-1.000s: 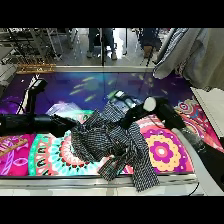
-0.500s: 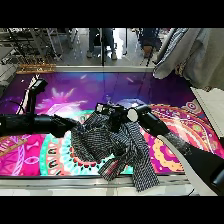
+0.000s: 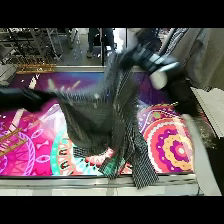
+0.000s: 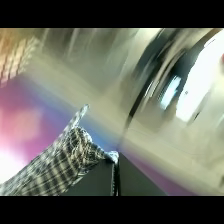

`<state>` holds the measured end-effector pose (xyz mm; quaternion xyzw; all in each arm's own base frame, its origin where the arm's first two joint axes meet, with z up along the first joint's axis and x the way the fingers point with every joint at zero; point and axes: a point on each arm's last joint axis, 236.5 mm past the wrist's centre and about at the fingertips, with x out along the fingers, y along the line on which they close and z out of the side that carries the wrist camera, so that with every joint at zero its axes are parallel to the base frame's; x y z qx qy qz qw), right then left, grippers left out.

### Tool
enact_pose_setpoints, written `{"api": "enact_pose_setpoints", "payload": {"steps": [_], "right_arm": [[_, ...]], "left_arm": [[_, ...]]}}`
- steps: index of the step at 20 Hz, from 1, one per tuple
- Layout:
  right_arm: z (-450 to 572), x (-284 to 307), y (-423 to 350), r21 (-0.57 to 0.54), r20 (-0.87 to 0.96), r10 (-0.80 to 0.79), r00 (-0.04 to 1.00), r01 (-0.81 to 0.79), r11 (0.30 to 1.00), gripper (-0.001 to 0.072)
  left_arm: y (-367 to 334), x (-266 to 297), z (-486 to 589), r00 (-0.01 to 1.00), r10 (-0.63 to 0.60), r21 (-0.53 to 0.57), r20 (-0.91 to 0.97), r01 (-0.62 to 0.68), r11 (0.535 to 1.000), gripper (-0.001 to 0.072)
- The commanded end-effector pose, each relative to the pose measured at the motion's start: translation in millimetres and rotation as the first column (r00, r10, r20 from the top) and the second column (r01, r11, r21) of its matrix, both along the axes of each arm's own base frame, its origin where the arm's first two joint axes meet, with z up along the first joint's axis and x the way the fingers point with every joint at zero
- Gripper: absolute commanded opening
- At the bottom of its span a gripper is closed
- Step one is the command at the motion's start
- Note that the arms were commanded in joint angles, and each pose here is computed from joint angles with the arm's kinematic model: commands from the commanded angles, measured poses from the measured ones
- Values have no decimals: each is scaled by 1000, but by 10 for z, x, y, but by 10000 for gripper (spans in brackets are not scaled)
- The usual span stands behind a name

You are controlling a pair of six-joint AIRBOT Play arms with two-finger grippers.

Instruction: Fold the clothes and pants, and hang the long-sleeved shirts on hangers.

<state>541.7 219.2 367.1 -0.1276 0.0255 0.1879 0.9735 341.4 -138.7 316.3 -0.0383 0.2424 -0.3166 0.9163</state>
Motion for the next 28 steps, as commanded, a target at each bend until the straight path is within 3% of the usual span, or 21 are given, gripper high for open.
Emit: {"api": "enact_pose_setpoints", "payload": {"steps": [1,3,6,7,8,9,10,12,13,14,17,20,23,24,28], "right_arm": [[1240,-686,-270,262,127,-14,992,-20,965,25],[841,-902,-62,216,18,45,999,-48,975,25],[-194,-993,289,140,-293,116,949,-78,987,25],[-451,-993,436,135,-358,141,923,-98,986,25],[-651,-992,583,134,-404,164,900,-118,984,26],[-862,-995,724,120,-450,177,875,-137,983,26],[-1049,-1015,846,98,-488,184,853,-155,983,26],[-1373,-1068,1048,48,-546,194,815,-201,978,26],[-1498,-1089,1126,20,-561,199,803,-227,974,26],[-1594,-1095,1178,0,-572,201,795,-245,969,27],[-1706,-1081,1214,-27,-582,200,788,-265,964,27],[-1732,-1095,1199,-65,-578,202,790,-292,954,27],[-1739,-1091,1191,-77,-576,200,793,-297,952,27],[-1735,-1089,1193,-76,-574,201,794,-296,952,27],[-1736,-1090,1193,-77,-575,201,793,-296,952,27]], "left_arm": [[38,-196,999,976,0,-44,217,10,999,13],[-59,-364,789,994,-51,-43,98,56,997,12],[168,-253,-94,979,57,23,-195,-53,998,33],[240,-207,-383,962,83,53,-259,-72,996,203],[387,-168,-727,933,141,108,-331,-111,988,576],[719,-146,-1105,874,277,212,-399,-206,955,645],[1174,-169,-1424,791,445,351,-420,-311,883,619],[2430,-478,-1774,512,809,655,-287,-512,556,620],[2912,-693,-1797,403,894,732,-195,-547,406,620],[3285,-882,-1808,318,938,750,-135,-586,307,619],[3999,-1222,-1950,84,984,608,-159,-777,165,619],[4486,-1363,-2275,-54,957,483,-285,-871,94,625],[4774,-1249,-2747,-79,929,514,-361,-848,128,618],[4831,-1166,-2898,-78,919,527,-387,-836,152,577],[5007,-724,-3362,-51,884,532,-465,-814,232,577]]}}
